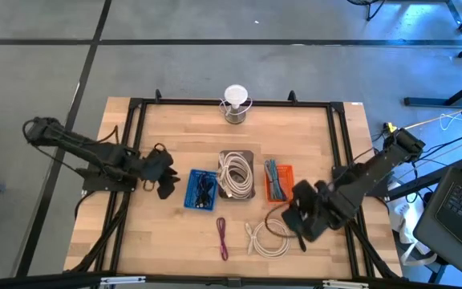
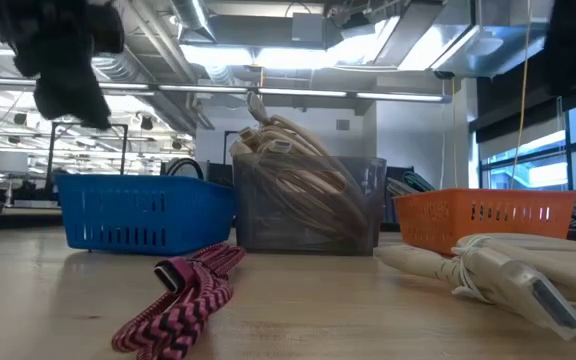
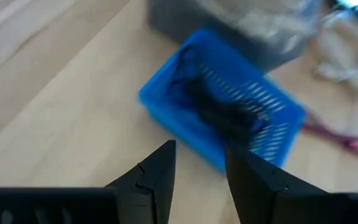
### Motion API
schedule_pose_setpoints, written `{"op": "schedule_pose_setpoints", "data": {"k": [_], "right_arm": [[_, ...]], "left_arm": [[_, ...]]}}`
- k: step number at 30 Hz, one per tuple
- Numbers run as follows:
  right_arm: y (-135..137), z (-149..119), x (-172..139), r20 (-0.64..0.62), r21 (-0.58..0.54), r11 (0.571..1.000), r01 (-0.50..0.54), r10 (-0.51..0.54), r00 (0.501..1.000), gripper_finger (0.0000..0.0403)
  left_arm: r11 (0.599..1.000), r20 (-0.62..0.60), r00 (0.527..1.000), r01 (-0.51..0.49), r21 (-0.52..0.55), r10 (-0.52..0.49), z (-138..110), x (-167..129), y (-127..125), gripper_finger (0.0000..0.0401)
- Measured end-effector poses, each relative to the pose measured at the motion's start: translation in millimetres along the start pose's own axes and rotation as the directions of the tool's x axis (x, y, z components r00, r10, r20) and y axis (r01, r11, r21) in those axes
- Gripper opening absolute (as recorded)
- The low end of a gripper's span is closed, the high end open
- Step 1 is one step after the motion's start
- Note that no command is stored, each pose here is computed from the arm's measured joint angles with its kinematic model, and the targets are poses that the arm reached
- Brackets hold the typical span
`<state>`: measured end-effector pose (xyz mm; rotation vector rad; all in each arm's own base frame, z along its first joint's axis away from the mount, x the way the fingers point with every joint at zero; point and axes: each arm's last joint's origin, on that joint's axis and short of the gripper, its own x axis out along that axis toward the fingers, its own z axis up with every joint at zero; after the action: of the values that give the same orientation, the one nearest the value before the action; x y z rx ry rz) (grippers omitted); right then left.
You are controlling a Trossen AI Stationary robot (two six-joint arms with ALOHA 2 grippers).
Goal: Pick & Place USB Port
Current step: Put the brown HDMI cable into the black bin
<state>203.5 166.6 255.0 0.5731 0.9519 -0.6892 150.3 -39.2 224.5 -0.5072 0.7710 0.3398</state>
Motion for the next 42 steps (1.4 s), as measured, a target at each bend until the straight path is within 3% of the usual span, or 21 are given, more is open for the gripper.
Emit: {"op": "schedule_pose_setpoints", "data": {"k": [4,11,16,23,34,42], "right_arm": [[13.6,-15.3,4.5,-0.022,0.023,0.984,-0.175,0.175,0.984,0.0161],[34.0,-24.7,23.9,-0.104,-0.107,0.906,-0.409,0.399,0.911,0.0161],[39.3,-28.9,46.4,-0.177,-0.163,0.895,-0.415,0.388,0.905,0.0161],[63.5,-43.7,76.0,-0.306,-0.209,0.856,-0.472,0.401,0.863,0.0161],[94.6,-57.0,98.3,-0.355,-0.307,0.823,-0.478,0.367,0.86,0.0161],[95.9,-65.6,116.7,-0.368,-0.334,0.838,-0.432,0.306,0.878,0.0161]], "left_arm": [[0.999,0.109,0.993,0.033,0.023,-0.035,-11.4,-8.5,-17.4,0.0129],[0.994,0.357,0.93,0.064,0.091,-0.093,-23.7,-26.8,-39.9,0.0129],[0.981,0.42,0.898,0.059,0.186,-0.133,-22.2,-32.2,-47.4,0.0129],[0.958,0.479,0.87,-0.024,0.285,-0.12,-18.1,-34.7,-49.2,0.0129],[0.964,0.516,0.847,-0.015,0.266,-0.13,-13.4,-38.7,-50.4,0.0129],[0.964,0.522,0.842,-0.007,0.265,-0.137,-12.3,-39.9,-50.9,0.0129]]}}
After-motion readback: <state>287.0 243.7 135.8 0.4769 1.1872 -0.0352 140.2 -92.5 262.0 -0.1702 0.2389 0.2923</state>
